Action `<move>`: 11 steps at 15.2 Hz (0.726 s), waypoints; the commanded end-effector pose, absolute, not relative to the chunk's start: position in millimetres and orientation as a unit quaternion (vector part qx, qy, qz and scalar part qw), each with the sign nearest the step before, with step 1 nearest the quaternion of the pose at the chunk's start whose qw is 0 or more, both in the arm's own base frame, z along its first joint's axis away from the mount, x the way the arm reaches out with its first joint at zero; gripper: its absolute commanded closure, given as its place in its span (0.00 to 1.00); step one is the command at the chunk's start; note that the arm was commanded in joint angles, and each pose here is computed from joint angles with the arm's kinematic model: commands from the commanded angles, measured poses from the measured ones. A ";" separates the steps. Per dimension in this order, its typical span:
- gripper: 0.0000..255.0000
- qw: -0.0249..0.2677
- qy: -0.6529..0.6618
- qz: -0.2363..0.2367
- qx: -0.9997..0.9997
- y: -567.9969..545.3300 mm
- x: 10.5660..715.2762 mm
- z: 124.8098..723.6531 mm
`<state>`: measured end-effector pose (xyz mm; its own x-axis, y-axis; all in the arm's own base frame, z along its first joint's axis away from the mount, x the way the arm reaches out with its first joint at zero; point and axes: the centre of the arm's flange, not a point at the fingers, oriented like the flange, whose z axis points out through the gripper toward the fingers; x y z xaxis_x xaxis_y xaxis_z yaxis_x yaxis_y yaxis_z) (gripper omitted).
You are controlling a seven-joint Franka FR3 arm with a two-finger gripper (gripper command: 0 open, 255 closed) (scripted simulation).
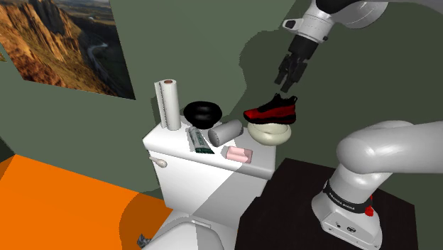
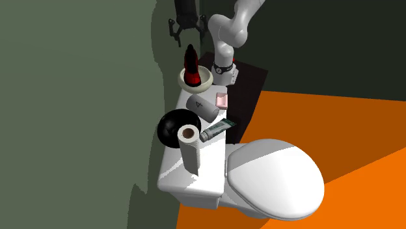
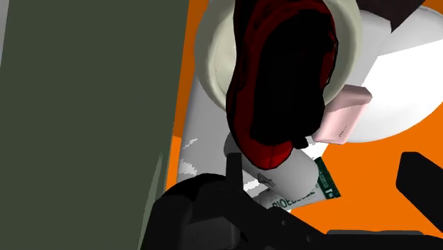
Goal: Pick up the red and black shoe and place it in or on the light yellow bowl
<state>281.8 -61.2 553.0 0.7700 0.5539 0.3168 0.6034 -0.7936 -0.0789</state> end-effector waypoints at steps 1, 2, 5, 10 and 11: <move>0.00 0.133 -0.215 -0.096 -0.963 -85.3 300.9 517.8; 0.00 0.132 -0.215 -0.096 -0.963 -70.0 285.0 517.5; 0.00 0.132 -0.215 -0.096 -0.963 -81.7 279.9 555.0; 0.00 0.132 -0.215 -0.096 -0.963 -84.8 278.6 564.9; 0.00 0.132 -0.215 -0.096 -0.963 -84.8 278.6 564.9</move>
